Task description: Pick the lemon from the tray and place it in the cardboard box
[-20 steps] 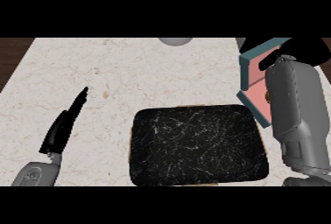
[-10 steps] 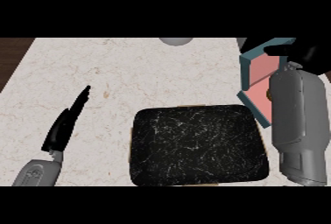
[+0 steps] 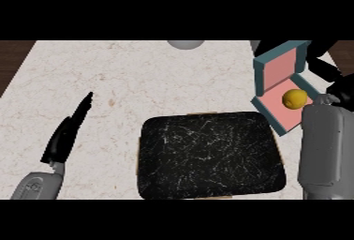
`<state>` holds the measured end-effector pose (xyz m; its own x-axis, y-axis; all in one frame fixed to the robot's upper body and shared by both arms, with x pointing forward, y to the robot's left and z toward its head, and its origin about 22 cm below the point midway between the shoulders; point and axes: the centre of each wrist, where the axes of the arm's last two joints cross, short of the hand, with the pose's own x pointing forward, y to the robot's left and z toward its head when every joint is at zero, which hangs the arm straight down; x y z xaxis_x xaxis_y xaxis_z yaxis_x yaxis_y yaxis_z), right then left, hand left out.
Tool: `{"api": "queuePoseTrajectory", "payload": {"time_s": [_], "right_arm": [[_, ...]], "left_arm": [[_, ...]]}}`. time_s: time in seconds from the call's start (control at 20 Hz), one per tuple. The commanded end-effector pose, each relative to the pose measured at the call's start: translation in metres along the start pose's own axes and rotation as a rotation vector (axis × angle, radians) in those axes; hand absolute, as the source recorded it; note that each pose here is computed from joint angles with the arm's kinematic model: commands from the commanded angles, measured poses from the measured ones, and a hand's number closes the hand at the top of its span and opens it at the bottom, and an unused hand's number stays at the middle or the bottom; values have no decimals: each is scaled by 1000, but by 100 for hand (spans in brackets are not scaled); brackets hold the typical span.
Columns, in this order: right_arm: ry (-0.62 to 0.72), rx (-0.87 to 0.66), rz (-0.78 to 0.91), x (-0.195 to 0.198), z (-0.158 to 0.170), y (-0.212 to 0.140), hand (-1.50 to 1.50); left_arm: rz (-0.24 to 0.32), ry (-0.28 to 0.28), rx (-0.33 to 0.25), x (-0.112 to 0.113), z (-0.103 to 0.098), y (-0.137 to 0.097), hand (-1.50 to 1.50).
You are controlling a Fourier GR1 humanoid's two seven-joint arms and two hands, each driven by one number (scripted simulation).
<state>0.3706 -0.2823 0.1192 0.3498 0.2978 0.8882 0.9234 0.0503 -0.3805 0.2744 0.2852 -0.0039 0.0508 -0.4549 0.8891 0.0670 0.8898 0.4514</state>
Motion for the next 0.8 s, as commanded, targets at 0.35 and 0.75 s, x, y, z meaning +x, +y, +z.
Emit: {"api": "queuePoseTrajectory", "payload": {"time_s": [0.35,0.75], "right_arm": [[-31,-229,-160,-80,-2,-75,-150],[-21,-213,-127,-128,31,-131,-150]], "left_arm": [[4,11,-4,-2,-11,-10,0],[-7,16,-1,7,-6,3,0]]}}
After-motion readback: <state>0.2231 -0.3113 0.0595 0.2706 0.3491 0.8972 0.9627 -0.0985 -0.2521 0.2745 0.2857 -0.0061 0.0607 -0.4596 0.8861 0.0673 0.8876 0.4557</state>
